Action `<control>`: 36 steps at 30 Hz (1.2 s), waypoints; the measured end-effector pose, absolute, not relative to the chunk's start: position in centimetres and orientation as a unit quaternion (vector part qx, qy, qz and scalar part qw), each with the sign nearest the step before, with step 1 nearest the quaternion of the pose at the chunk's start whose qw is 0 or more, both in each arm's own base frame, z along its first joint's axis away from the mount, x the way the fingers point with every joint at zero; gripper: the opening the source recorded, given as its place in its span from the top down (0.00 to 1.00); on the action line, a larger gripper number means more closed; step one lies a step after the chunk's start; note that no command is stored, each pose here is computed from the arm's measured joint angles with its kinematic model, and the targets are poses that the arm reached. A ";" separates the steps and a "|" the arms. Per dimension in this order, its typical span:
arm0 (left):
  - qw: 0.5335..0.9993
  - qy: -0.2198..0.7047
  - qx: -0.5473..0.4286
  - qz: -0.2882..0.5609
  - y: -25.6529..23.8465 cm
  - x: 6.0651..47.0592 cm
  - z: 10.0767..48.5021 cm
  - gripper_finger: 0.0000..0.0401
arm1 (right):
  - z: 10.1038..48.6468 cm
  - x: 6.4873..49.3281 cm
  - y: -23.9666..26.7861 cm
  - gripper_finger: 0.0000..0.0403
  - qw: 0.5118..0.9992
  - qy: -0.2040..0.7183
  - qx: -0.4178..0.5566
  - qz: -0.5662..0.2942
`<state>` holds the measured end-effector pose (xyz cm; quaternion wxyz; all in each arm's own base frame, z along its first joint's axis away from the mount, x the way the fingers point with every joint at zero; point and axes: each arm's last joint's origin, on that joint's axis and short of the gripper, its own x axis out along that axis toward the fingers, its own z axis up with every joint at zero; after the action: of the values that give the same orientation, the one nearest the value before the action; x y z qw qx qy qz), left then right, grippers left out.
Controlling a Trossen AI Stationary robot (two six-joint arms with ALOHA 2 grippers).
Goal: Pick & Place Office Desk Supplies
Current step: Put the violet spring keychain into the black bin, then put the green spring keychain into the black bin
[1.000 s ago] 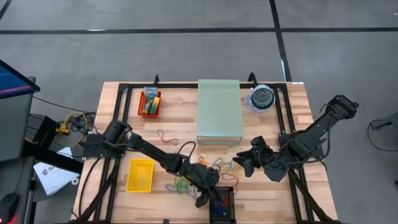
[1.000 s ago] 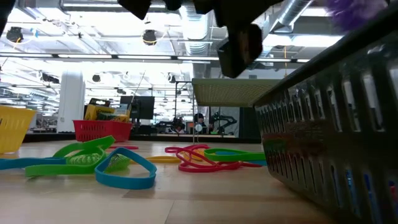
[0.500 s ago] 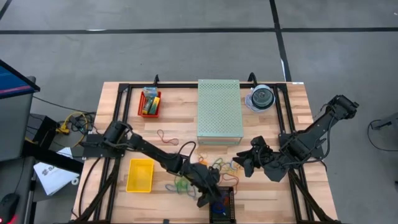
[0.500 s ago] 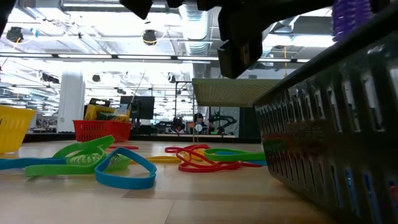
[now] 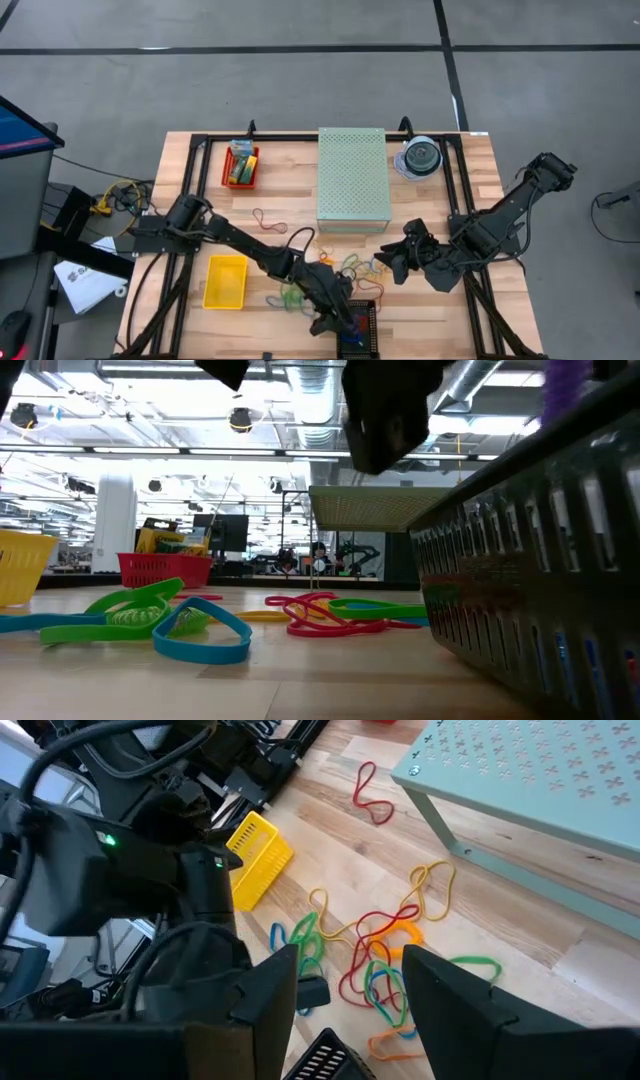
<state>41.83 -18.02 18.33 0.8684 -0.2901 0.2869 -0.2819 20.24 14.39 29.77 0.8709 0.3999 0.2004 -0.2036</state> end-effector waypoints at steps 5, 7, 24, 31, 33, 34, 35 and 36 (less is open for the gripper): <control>0.865 0.301 -0.302 -0.263 -17.5 41.9 17.9 0.46 | 29.8 20.3 14.4 0.56 0.870 0.198 0.405 -0.202; 0.869 0.279 -0.308 -0.269 -17.5 42.1 18.5 0.47 | 29.8 20.3 14.4 0.56 0.870 0.197 0.405 -0.201; 0.849 0.326 -0.302 -0.287 -16.3 41.7 18.8 0.50 | 29.8 20.3 14.4 0.56 0.870 0.198 0.403 -0.201; 0.840 0.413 -0.208 -0.283 -15.5 37.7 22.6 0.50 | 29.8 20.3 14.4 0.56 0.874 0.201 0.393 -0.201; 0.839 0.444 -0.170 -0.264 -15.3 36.1 23.5 0.50 | 29.8 20.3 14.3 0.56 0.876 0.201 0.389 -0.202; 0.842 0.451 -0.152 -0.254 -15.3 35.4 24.1 0.50 | 29.8 20.4 14.2 0.56 0.876 0.201 0.389 -0.203; 0.845 0.459 -0.129 -0.241 -15.4 34.6 24.5 0.51 | 29.8 20.4 14.2 0.56 0.876 0.201 0.388 -0.205; 0.849 0.463 -0.110 -0.229 -15.4 34.0 24.9 0.51 | 29.8 20.5 14.1 0.56 0.876 0.200 0.388 -0.205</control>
<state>34.00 -15.37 24.92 0.8492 -0.1098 0.4631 -0.2288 20.46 14.12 29.81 0.8761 0.3875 0.2002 -0.2052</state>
